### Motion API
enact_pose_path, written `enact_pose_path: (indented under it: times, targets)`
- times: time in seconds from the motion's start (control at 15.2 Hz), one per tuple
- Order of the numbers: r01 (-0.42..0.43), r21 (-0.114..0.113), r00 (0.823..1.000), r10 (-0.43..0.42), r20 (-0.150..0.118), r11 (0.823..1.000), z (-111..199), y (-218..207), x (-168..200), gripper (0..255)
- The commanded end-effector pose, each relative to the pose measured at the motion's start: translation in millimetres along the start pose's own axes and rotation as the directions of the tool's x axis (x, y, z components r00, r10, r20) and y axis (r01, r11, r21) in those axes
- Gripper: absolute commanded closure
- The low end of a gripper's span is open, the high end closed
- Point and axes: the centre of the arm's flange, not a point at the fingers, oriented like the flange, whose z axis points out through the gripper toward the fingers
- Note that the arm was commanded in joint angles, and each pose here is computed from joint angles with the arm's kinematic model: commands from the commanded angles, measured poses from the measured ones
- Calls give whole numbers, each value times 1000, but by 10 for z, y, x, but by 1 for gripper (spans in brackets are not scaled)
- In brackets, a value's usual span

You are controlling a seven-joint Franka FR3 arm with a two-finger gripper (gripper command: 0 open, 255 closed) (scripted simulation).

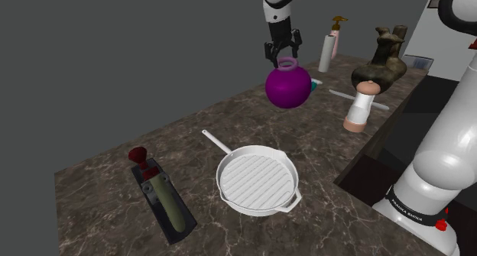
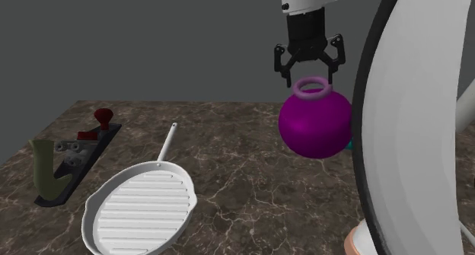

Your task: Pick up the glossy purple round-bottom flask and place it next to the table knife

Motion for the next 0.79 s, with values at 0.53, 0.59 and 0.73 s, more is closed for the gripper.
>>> enact_pose_path:
  times: [0.53, 0.59, 0.73]
  targets:
    - [7, -5, 999, -6, 46, 1000, -301, 78, 14, 255]
    - [7, -5, 999, -6, 46, 1000, -352, 91, 10, 255]
    - [7, -5, 999, -6, 46, 1000, -454, 118, 2, 255]
